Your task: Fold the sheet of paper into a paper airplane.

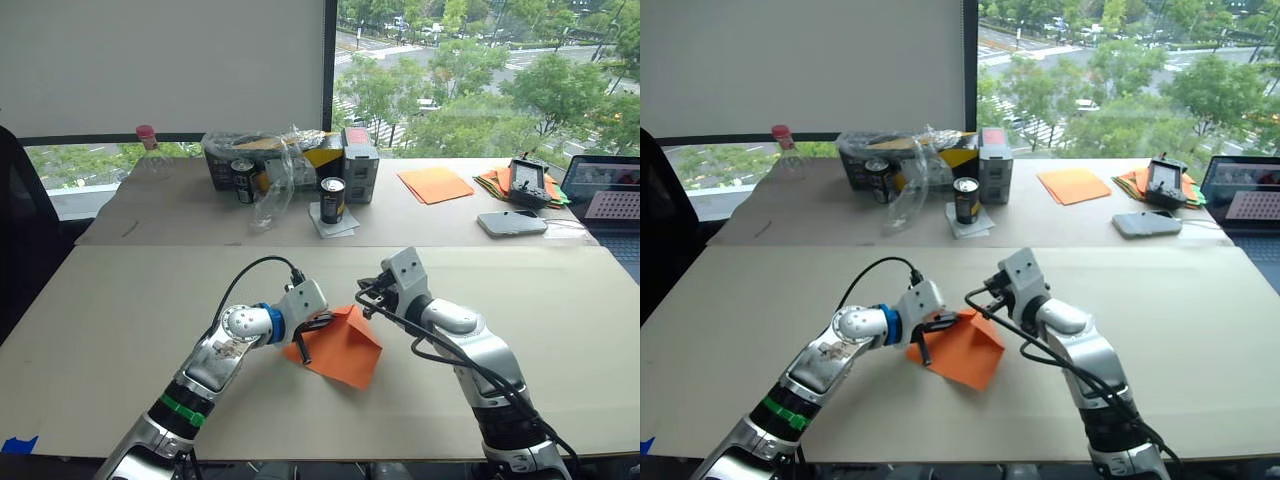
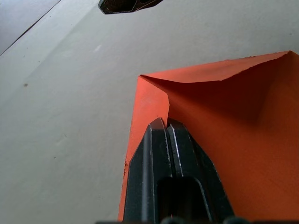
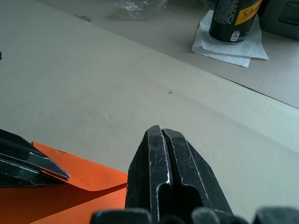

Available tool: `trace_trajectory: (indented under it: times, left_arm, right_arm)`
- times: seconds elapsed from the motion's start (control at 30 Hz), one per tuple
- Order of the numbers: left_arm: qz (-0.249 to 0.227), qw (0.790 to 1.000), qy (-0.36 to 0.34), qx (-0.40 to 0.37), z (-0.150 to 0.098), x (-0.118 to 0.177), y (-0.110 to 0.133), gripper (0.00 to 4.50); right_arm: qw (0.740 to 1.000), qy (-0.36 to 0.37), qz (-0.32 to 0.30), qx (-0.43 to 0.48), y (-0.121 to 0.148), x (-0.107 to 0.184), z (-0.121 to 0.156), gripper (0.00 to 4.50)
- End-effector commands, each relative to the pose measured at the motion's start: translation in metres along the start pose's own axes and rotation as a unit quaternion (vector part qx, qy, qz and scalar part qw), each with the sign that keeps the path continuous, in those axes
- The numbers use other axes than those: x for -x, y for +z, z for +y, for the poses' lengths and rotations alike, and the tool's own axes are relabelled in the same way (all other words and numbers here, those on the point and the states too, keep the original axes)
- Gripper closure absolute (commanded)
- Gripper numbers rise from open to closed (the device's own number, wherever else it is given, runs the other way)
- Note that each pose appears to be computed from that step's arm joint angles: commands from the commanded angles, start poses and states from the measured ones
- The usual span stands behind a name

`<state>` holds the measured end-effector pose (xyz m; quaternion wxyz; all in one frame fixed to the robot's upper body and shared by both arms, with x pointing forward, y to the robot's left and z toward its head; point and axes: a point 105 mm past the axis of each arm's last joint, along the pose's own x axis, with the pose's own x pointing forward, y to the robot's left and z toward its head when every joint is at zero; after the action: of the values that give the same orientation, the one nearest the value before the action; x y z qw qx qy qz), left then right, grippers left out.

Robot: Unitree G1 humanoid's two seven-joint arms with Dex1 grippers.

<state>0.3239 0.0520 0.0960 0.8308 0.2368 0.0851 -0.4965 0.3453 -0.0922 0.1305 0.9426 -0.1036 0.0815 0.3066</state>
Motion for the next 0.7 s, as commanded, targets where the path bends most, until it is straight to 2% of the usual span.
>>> trace_trajectory:
  times: [0.03,0.17,0.47,0.5,0.53,0.7]
  left_arm:
    - [-0.002,1.000,-0.002,-0.018,-0.003,0.002,0.006,4.48]
    - [0.001,1.000,0.001,-0.015,-0.004,0.002,0.005,4.48]
    - [-0.006,1.000,0.001,0.007,-0.005,0.002,0.007,4.48]
    - [-0.010,1.000,-0.002,0.015,-0.005,0.003,0.009,3.96]
    - [-0.017,1.000,-0.008,0.023,-0.006,0.003,0.012,3.74]
    - [-0.031,0.998,-0.010,0.050,-0.002,0.010,0.019,2.05]
  right_arm:
    - [1.000,0.023,-0.019,0.006,0.011,0.004,0.009,4.50]
    - [0.997,0.065,0.032,0.002,-0.013,0.000,0.025,4.50]
    - [0.996,0.073,0.054,-0.006,-0.031,-0.009,0.029,4.50]
    - [0.996,0.073,0.056,-0.008,-0.032,-0.010,0.028,4.50]
    - [0.996,0.073,0.057,-0.008,-0.034,-0.011,0.028,4.50]
    - [0.995,0.075,0.067,-0.012,-0.040,-0.011,0.028,4.50]
